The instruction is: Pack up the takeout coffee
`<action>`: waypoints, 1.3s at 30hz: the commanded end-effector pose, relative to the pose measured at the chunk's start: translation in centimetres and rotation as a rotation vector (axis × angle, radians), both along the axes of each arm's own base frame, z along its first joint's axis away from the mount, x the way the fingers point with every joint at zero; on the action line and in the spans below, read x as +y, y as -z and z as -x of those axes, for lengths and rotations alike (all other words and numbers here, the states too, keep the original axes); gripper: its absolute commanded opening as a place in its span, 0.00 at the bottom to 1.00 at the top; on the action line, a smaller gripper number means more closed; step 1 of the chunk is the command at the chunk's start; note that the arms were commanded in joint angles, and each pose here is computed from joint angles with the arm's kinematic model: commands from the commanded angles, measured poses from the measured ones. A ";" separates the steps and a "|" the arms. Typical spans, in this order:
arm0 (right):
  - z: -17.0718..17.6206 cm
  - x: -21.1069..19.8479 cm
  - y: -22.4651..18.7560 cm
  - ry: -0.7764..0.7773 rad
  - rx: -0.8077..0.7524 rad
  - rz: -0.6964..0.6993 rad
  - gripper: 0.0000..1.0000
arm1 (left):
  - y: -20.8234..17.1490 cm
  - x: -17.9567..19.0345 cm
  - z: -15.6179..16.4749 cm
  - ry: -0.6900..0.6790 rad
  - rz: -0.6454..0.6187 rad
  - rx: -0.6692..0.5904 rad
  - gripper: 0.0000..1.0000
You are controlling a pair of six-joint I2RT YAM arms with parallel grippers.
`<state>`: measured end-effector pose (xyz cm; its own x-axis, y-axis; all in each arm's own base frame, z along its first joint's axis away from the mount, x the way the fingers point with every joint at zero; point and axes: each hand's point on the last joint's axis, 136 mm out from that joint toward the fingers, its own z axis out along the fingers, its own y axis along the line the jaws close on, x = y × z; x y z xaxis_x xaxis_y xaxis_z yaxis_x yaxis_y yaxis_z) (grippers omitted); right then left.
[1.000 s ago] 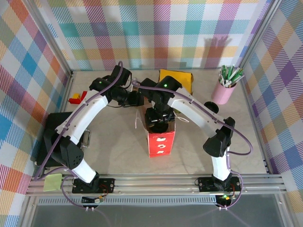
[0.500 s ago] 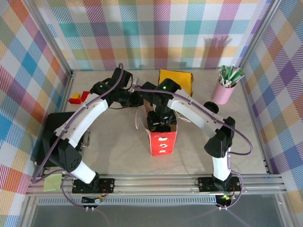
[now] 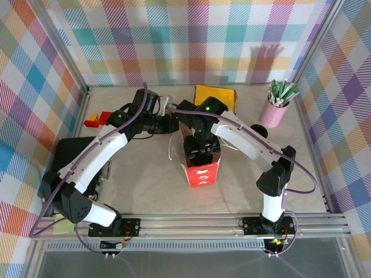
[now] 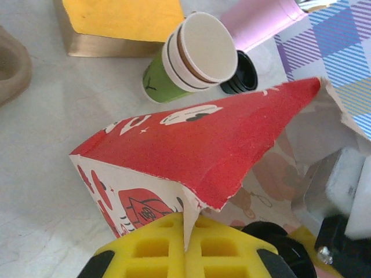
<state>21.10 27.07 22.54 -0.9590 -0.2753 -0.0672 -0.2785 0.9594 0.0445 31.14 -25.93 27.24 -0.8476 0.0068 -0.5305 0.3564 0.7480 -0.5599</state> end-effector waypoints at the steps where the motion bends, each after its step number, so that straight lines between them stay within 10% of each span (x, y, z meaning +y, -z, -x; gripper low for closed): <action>1: -0.3 -0.5 -1.5 0.026 -0.064 -0.023 0.67 | -1.8 -0.9 1.5 0.062 0.067 -0.038 0.02; 39: -4.3 1.0 2.5 0.126 -0.023 -0.061 0.66 | 0.1 -1.2 3.1 0.178 0.061 0.022 0.02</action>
